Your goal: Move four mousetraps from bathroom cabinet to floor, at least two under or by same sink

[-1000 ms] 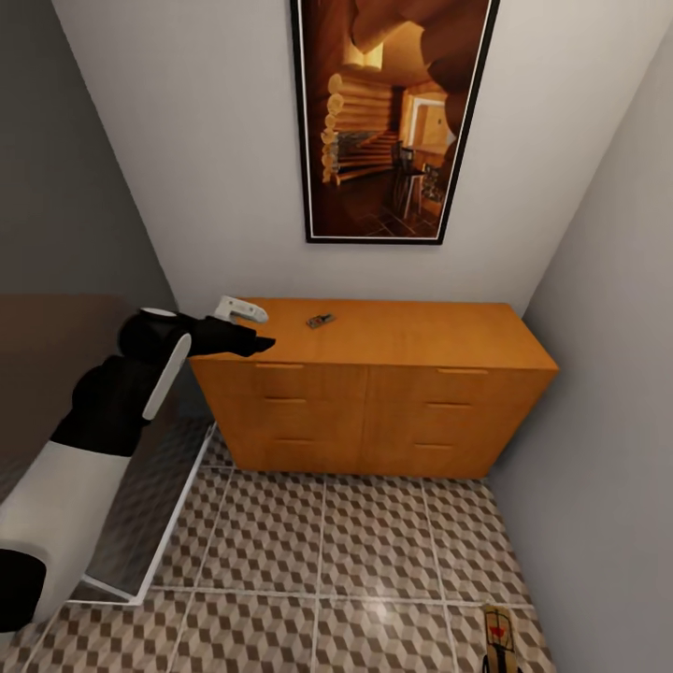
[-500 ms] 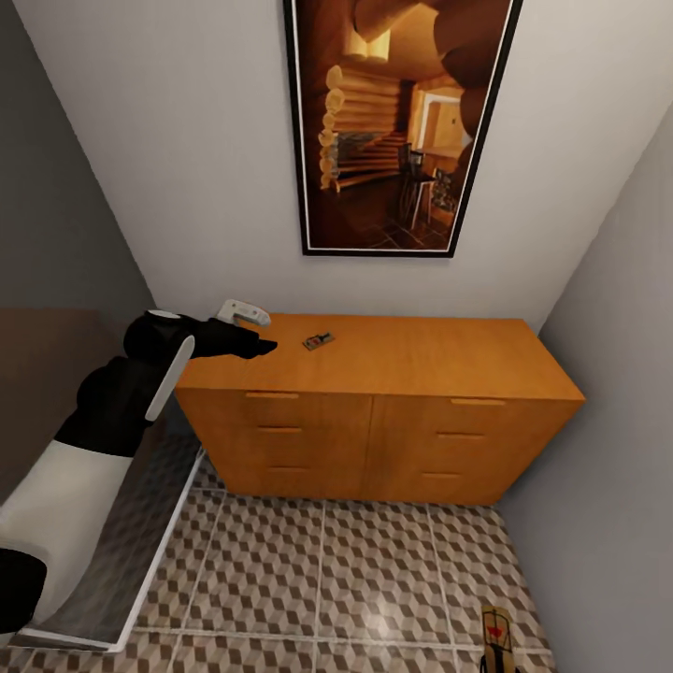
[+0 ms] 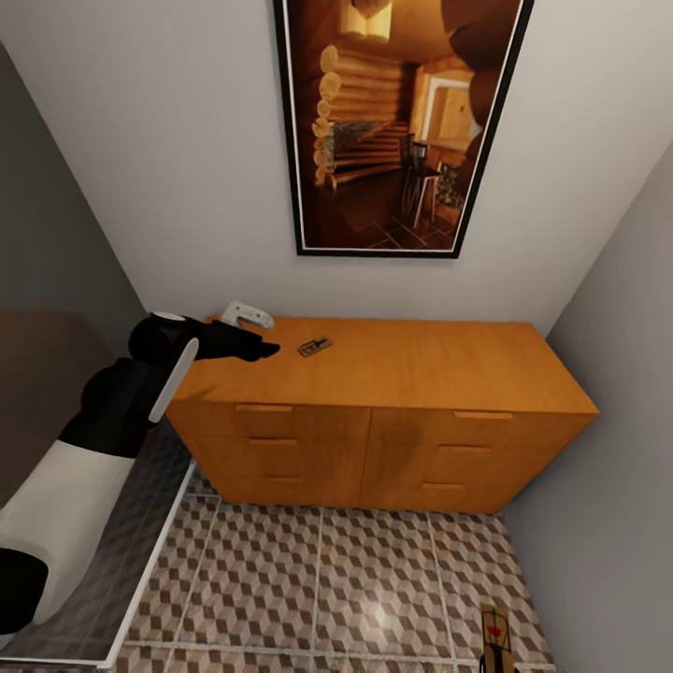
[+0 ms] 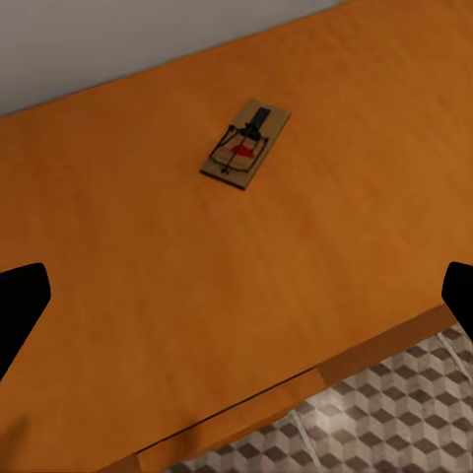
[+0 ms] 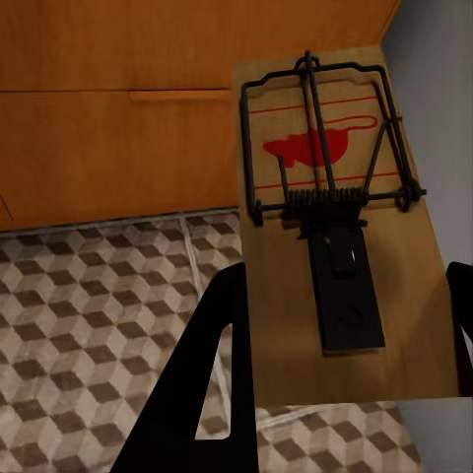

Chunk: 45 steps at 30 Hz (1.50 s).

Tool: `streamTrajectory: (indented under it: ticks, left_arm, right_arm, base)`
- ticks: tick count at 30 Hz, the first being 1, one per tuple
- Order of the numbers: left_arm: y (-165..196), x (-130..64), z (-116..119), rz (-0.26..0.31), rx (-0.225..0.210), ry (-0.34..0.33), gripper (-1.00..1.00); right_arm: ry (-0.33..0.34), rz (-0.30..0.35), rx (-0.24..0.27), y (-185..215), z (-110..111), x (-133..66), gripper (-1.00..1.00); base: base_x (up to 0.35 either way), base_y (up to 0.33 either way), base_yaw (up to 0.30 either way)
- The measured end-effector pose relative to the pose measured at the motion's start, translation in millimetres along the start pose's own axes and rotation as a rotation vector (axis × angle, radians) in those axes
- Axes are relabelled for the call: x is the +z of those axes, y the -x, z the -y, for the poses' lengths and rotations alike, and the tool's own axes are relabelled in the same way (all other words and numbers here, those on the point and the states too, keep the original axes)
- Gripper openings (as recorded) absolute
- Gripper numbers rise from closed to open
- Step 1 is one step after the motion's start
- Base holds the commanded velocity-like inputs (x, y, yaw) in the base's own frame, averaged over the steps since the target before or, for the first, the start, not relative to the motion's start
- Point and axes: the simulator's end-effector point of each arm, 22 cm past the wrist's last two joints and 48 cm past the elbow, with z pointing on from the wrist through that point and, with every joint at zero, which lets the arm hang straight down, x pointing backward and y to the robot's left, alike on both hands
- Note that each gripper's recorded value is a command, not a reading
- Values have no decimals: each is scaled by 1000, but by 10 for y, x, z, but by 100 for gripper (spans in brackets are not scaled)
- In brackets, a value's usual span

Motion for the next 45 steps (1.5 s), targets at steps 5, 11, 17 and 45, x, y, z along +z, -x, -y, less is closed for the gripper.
streamTrajectory:
  ticks: [5,11,17,45]
  left_arm:
    - [-65,60,50,-15,10,-9,100]
    - [-89,79,123,-23,28,-19,100]
    - [74,-48,332,23,50,-98,100]
    - [-384,-485,761,-78,204,-428,100]
  right_arm:
    - [0,-7,-3,-30,3,-7,-100]
    - [0,-10,-4,-40,4,-11,-100]
    - [0,-10,-4,-42,4,-11,-100]
    - [0,-11,-4,-44,5,-14,-100]
  base:
    - [2,0,0]
    - [0,0,0]
    - [0,0,0]
    - [73,0,0]
